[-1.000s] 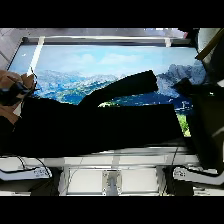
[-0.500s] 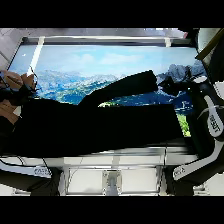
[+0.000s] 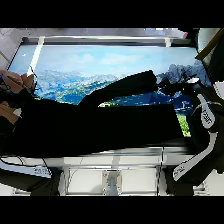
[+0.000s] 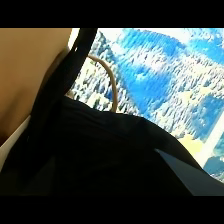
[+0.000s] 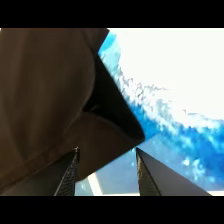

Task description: Fold the clothes and pants, and hang the long-sleeved shirts on hangers.

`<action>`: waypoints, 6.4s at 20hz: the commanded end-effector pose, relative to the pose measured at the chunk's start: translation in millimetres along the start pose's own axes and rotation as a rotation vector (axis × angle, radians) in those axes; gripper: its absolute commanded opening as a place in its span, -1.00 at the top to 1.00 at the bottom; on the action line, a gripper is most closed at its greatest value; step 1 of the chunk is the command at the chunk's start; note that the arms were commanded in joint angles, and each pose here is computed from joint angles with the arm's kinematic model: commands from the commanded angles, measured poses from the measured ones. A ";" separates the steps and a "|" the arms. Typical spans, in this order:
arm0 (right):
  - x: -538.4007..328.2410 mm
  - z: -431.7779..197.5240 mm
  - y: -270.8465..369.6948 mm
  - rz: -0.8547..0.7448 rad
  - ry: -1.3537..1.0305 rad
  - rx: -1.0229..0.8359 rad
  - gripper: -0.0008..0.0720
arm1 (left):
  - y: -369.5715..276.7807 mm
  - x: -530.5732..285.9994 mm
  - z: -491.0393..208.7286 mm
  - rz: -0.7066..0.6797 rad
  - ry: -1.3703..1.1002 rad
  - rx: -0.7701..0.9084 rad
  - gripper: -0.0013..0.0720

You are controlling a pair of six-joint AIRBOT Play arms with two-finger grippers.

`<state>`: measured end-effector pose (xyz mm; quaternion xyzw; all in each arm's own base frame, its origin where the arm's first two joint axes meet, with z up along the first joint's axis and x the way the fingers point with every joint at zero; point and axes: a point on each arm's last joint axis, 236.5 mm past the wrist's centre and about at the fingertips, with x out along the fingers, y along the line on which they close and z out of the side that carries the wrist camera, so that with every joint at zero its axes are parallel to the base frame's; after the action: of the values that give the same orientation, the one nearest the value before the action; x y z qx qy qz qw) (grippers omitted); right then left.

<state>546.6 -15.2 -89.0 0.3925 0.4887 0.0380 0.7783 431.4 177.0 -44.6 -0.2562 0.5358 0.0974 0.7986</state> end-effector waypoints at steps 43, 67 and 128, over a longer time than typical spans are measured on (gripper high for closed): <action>-201.1 86.1 27.9 -0.231 -0.408 0.000 0.96 | 1.1 -106.6 47.2 0.054 -0.292 0.052 0.91; -217.1 53.5 94.7 -0.114 -0.261 -0.139 -0.14 | -24.9 55.2 14.6 -0.142 0.030 0.194 -0.06; -33.4 70.9 -16.8 -0.107 -0.012 -0.231 0.95 | -40.1 -49.5 130.6 -0.126 -0.472 -0.166 0.91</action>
<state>576.0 -95.7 -86.5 0.2729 0.4992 0.0096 0.8224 535.3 218.9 52.2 -0.3231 0.3011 0.1517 0.8843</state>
